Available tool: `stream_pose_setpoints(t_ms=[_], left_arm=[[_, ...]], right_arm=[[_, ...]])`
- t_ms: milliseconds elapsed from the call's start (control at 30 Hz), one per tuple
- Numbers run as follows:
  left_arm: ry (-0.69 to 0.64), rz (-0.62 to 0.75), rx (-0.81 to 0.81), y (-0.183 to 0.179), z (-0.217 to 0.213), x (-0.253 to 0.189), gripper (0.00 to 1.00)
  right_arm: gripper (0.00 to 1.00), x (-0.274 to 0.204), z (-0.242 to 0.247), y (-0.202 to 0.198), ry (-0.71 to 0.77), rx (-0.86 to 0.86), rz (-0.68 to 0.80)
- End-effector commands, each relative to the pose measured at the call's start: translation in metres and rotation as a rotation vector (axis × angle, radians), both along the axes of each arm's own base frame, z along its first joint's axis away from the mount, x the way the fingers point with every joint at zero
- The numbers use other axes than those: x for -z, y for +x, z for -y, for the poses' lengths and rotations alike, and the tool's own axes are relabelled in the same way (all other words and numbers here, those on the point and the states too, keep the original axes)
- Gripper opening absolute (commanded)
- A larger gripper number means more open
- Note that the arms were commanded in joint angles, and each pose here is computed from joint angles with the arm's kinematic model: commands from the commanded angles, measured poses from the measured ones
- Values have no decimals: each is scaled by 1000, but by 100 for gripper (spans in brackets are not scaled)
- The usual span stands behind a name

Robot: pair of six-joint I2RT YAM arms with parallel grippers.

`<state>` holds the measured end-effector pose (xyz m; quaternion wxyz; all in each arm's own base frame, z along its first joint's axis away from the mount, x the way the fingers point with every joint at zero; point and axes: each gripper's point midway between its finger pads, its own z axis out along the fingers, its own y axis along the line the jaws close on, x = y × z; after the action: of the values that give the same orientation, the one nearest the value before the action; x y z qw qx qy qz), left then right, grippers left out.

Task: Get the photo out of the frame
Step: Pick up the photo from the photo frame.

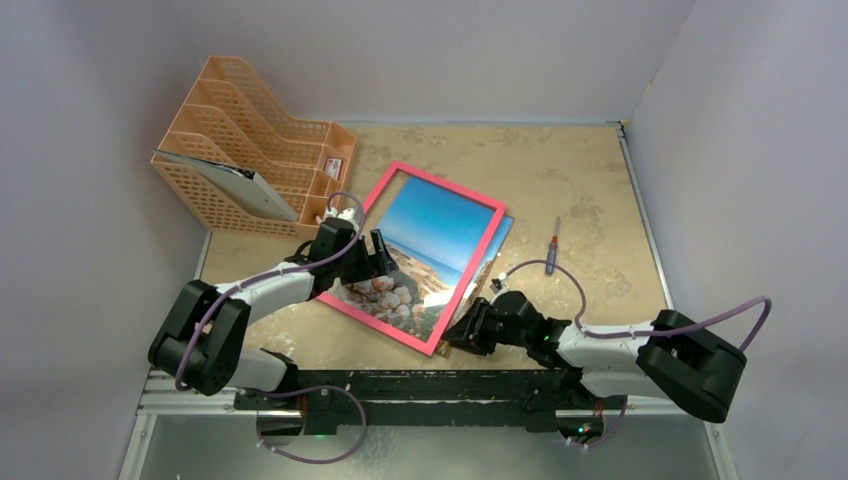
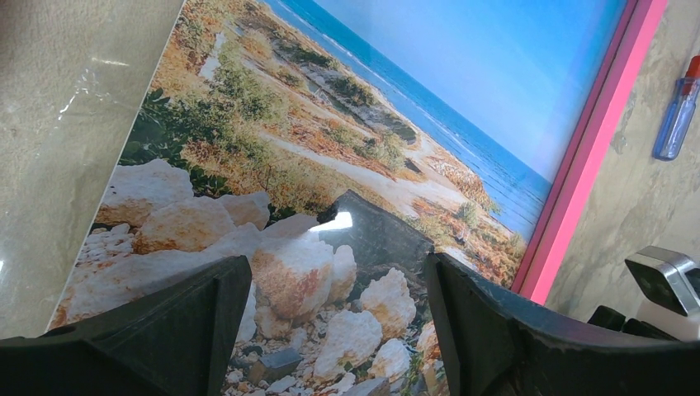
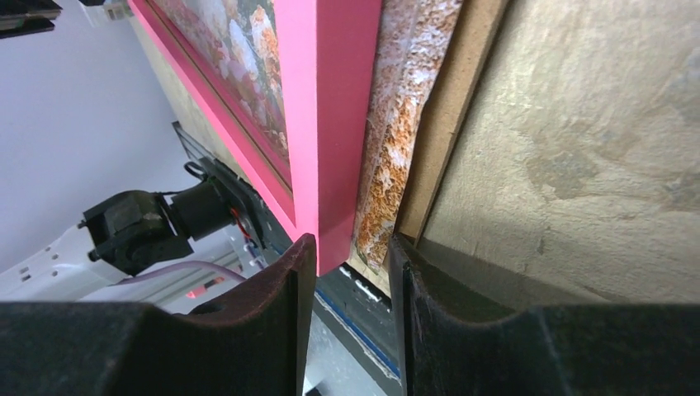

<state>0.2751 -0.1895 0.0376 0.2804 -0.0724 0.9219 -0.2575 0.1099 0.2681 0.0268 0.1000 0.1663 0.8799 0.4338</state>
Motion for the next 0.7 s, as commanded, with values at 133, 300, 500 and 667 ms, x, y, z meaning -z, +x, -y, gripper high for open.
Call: stream_pose_setpoints(t_ms=[133,300,500,667], left_arm=[[137,-189,2,-44,-27,48,83],[132,-203,-1,-48,-28,53,83],[128,-210,-7,-52,-29,57,83],[125,-206,-8,-52,-29,55,83]], right_arm=[[41,11,1,7,13,114,-24],[38,5,-5,11,94,171,-25],[32,-2,-11,21,135,207,7],[24,-8,-6,26,158,243,31]])
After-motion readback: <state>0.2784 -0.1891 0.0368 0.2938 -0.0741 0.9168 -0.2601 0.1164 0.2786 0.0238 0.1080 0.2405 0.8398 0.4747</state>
